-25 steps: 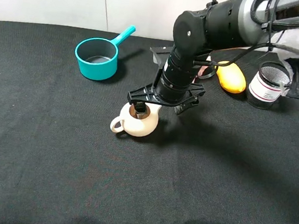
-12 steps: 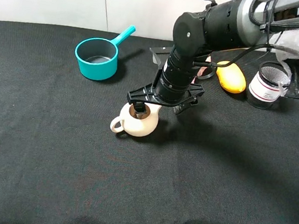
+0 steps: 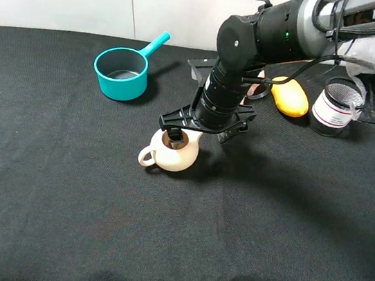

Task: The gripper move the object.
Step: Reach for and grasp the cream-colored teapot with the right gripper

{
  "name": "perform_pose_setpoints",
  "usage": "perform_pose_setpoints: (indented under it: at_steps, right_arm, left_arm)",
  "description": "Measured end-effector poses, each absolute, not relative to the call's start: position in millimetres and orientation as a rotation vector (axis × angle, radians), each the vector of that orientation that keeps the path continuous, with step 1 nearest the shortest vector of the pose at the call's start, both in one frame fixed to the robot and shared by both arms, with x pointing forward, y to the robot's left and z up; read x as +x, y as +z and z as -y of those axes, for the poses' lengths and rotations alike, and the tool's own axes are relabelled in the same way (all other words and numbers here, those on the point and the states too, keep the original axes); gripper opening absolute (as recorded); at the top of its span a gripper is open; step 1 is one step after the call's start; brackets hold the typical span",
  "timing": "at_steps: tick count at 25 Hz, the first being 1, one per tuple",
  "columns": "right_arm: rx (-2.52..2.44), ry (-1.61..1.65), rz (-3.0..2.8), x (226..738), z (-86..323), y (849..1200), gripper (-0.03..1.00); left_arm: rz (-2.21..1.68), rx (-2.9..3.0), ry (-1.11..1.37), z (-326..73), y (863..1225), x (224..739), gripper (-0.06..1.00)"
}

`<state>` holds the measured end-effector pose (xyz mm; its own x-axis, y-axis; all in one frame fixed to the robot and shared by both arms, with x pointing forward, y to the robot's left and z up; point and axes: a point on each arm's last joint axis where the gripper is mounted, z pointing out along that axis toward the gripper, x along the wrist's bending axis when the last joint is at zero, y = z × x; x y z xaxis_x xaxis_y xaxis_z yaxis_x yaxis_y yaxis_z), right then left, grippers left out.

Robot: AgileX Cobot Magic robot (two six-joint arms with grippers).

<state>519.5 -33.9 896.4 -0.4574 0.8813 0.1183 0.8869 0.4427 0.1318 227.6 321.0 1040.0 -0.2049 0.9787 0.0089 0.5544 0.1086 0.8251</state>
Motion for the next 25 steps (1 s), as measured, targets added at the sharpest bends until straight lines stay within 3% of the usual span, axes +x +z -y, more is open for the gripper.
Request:
perform_pose_setpoints:
  at_steps: [25]
  right_arm:
    - [-1.615, -0.284, 2.638, 520.3, 32.5, 892.4, 0.69]
  left_arm:
    - [-1.827, 1.491, 0.972, -321.0, 1040.0, 227.6, 0.9]
